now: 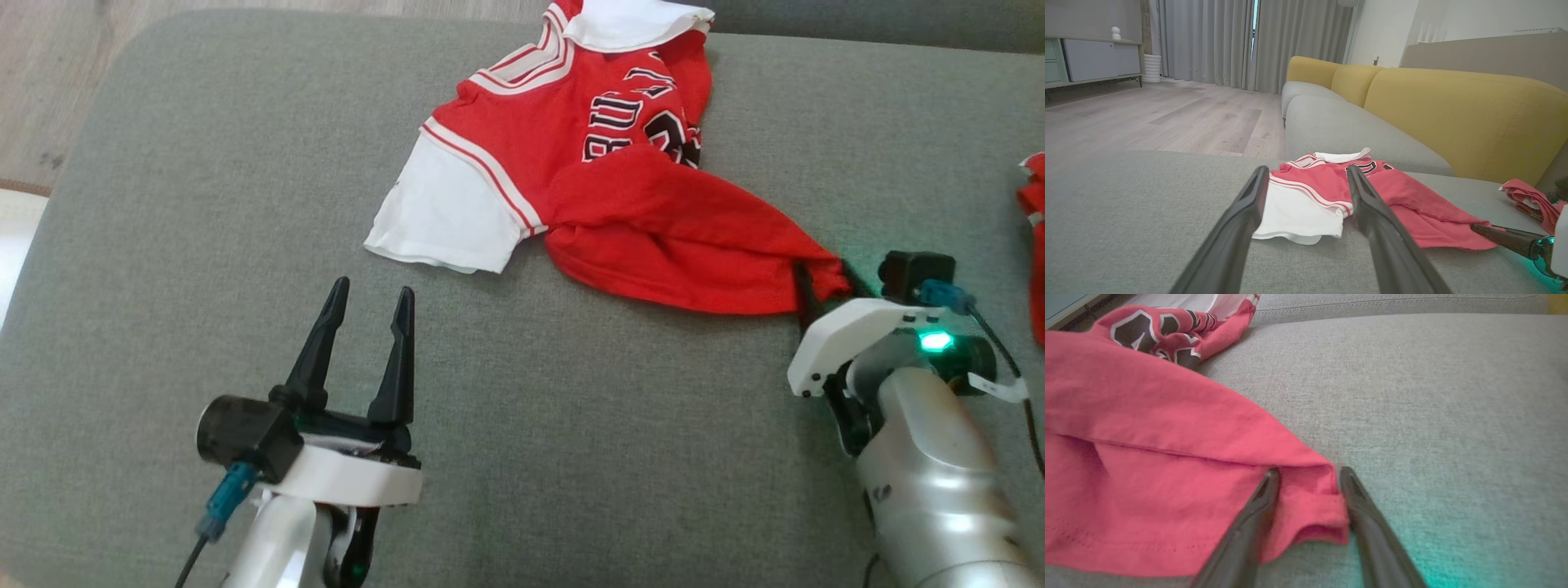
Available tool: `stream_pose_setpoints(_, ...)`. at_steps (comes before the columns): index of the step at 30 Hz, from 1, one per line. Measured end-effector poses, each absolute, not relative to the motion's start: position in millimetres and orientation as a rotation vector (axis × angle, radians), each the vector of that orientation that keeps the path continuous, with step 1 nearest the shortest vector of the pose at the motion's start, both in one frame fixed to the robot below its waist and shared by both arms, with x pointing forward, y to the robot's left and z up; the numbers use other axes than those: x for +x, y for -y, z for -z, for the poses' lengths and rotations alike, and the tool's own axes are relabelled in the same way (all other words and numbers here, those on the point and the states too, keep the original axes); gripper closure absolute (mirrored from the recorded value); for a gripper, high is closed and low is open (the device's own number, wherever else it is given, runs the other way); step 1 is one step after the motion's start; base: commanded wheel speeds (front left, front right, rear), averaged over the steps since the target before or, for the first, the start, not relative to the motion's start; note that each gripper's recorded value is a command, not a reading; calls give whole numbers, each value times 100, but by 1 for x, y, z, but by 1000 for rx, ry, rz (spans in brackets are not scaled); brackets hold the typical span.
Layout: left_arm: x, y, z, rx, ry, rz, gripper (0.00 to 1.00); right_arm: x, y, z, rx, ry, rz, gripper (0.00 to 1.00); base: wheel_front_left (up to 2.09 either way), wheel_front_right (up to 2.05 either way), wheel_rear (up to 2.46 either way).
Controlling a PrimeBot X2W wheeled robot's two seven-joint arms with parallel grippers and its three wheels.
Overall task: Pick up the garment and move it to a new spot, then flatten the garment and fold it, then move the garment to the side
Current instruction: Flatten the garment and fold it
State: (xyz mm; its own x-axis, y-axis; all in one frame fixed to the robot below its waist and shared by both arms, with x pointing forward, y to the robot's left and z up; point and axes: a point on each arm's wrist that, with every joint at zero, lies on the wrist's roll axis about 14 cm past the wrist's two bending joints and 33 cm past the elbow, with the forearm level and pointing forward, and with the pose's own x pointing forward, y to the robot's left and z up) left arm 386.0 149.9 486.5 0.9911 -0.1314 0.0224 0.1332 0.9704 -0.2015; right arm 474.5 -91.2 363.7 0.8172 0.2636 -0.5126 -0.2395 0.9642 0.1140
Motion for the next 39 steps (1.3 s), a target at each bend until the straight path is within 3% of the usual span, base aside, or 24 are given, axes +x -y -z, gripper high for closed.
stream_pose_setpoints(8,385,-147,-495,-204,32,144,0,474,96,-373,-36,-521,-275,100,0,0,0)
stream_pose_setpoints(12,382,-150,-499,-203,46,137,0,497,100,-401,-126,-442,-284,100,0,0,0)
stream_pose_setpoints(21,369,-169,-511,-210,82,80,0,585,89,-554,-467,-74,-330,100,0,0,0)
stream_pose_setpoints(29,354,-179,-511,-222,86,32,0,596,67,-693,-665,347,-332,100,0,0,0)
stream_pose_setpoints(33,355,-174,-510,-228,84,43,0,576,40,-677,-693,373,-416,100,0,0,0)
stream_pose_setpoints(39,360,-160,-516,-234,98,86,0,532,40,-592,-680,228,-505,100,0,0,0)
